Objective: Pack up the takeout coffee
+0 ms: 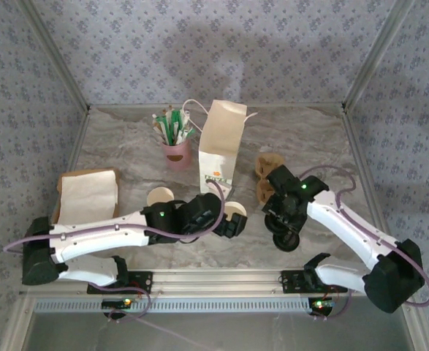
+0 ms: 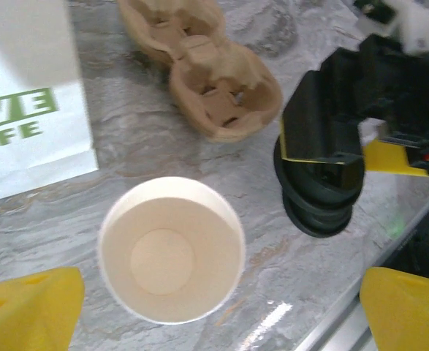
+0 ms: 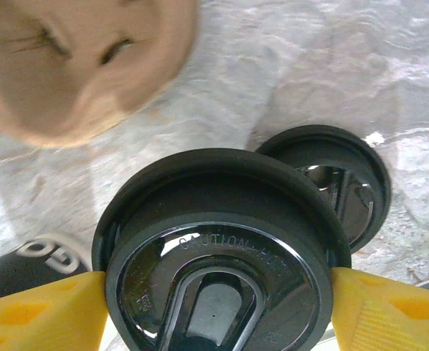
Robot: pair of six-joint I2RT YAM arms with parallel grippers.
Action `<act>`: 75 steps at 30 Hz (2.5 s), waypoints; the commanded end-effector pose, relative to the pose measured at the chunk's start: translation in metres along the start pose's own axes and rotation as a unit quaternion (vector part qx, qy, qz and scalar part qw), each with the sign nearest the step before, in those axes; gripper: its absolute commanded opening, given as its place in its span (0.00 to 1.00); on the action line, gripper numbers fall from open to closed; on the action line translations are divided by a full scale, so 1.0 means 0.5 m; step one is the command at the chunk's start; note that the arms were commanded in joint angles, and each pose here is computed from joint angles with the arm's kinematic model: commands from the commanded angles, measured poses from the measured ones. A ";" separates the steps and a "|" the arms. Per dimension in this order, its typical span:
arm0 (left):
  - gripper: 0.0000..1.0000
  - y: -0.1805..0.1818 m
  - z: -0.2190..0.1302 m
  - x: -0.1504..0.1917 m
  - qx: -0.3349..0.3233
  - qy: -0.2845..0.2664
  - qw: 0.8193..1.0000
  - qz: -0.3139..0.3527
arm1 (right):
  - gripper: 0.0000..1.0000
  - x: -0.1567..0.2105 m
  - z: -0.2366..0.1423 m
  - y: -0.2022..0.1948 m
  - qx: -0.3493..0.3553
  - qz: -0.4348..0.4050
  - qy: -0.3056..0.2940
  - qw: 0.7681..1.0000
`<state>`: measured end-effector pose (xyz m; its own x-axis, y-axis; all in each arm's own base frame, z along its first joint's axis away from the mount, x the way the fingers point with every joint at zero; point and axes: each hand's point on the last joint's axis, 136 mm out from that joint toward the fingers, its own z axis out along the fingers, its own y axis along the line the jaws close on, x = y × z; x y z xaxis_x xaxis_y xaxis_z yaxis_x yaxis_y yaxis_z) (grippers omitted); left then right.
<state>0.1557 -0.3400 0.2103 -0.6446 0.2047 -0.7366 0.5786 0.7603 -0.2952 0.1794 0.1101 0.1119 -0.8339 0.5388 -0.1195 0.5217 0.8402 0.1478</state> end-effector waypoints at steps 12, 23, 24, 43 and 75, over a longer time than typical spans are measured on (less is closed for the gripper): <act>0.97 0.124 -0.078 -0.001 0.005 -0.052 0.994 -0.098 | 0.79 0.019 -0.080 0.107 -0.017 -0.102 -0.034 0.994; 0.97 0.158 -0.125 0.013 0.001 -0.076 0.991 -0.109 | 0.79 0.054 -0.080 0.198 -0.044 -0.139 -0.015 0.989; 0.96 0.160 -0.124 0.015 0.000 -0.075 0.991 -0.109 | 0.79 0.056 -0.077 0.202 -0.044 -0.141 -0.013 0.989; 0.96 0.166 -0.115 0.024 -0.004 -0.073 0.992 -0.107 | 0.79 0.098 -0.054 0.261 -0.040 -0.170 0.009 0.985; 0.96 0.173 -0.113 0.028 -0.004 -0.075 0.991 -0.112 | 0.78 0.132 -0.052 0.267 -0.026 -0.194 0.019 0.981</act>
<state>0.1647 -0.2393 0.2035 -0.6817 -0.0267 -0.7312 0.4413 0.7820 -0.4401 0.1925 0.2566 0.1421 -0.9723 0.1860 -0.1413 0.1636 0.9740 0.1565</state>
